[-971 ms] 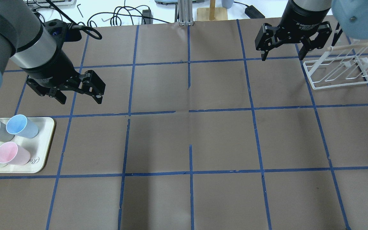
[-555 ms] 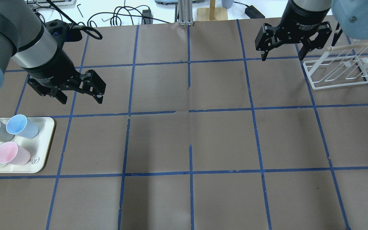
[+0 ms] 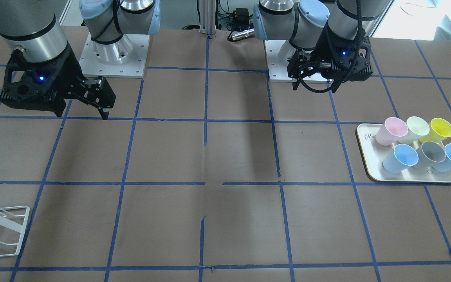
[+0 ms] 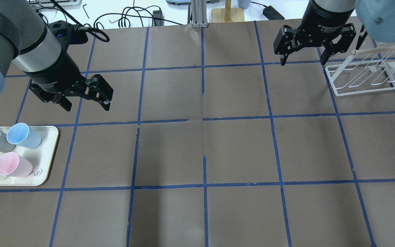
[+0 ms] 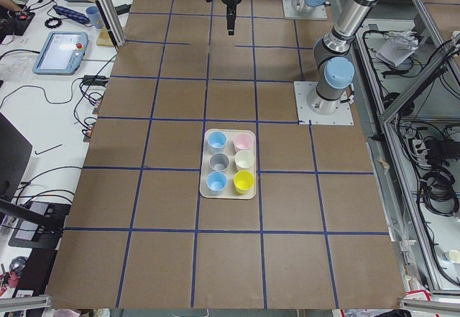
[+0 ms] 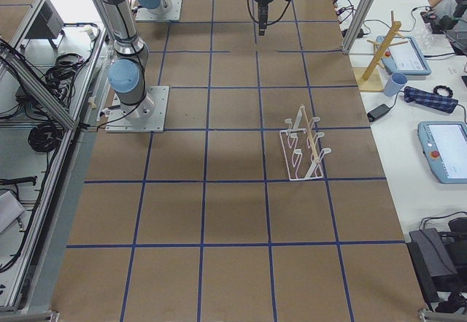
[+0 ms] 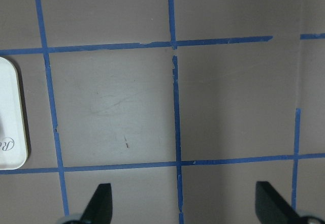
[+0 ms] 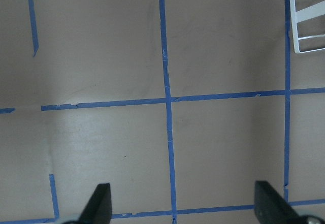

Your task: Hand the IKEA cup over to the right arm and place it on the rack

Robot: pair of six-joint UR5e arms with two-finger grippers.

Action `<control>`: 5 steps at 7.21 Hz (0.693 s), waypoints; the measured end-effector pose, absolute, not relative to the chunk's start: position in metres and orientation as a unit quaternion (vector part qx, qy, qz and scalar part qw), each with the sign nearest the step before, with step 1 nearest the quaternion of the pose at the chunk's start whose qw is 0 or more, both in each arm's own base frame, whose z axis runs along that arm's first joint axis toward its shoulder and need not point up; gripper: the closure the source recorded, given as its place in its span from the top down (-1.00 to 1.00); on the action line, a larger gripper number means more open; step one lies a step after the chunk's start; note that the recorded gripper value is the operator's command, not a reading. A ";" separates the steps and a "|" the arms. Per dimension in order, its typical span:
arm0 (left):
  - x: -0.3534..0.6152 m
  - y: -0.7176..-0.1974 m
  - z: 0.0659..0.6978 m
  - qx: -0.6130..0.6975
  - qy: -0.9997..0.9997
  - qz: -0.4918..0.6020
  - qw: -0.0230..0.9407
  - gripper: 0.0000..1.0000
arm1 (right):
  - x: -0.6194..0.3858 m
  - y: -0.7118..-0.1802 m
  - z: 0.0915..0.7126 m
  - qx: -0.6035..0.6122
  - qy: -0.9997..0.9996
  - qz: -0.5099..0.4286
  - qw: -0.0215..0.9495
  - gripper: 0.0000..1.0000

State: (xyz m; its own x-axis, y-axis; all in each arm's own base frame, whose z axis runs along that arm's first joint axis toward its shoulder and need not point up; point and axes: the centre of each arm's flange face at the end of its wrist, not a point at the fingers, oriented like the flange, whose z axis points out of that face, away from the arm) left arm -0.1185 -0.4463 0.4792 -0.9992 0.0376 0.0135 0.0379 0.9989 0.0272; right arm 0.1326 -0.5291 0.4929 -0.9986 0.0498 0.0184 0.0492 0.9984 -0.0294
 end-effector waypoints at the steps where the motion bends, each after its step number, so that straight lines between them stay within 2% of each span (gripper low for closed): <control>1: -0.118 -0.446 0.479 -0.020 -1.000 -0.012 0.004 1.00 | 0.132 -0.529 0.493 -0.025 -1.000 0.014 0.010 1.00; 5: -0.102 -0.451 0.475 -0.019 -1.000 -0.015 -0.008 1.00 | 0.132 -0.529 0.493 -0.024 -1.000 0.014 0.010 1.00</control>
State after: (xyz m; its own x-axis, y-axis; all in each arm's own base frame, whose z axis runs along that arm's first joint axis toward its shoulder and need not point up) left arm -0.1015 -0.4507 0.4751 -0.9991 0.0383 -0.0157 0.0379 0.9989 0.0293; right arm 0.1324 -0.5291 0.4928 -0.9987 0.0478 0.0184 0.0472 0.9985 -0.0292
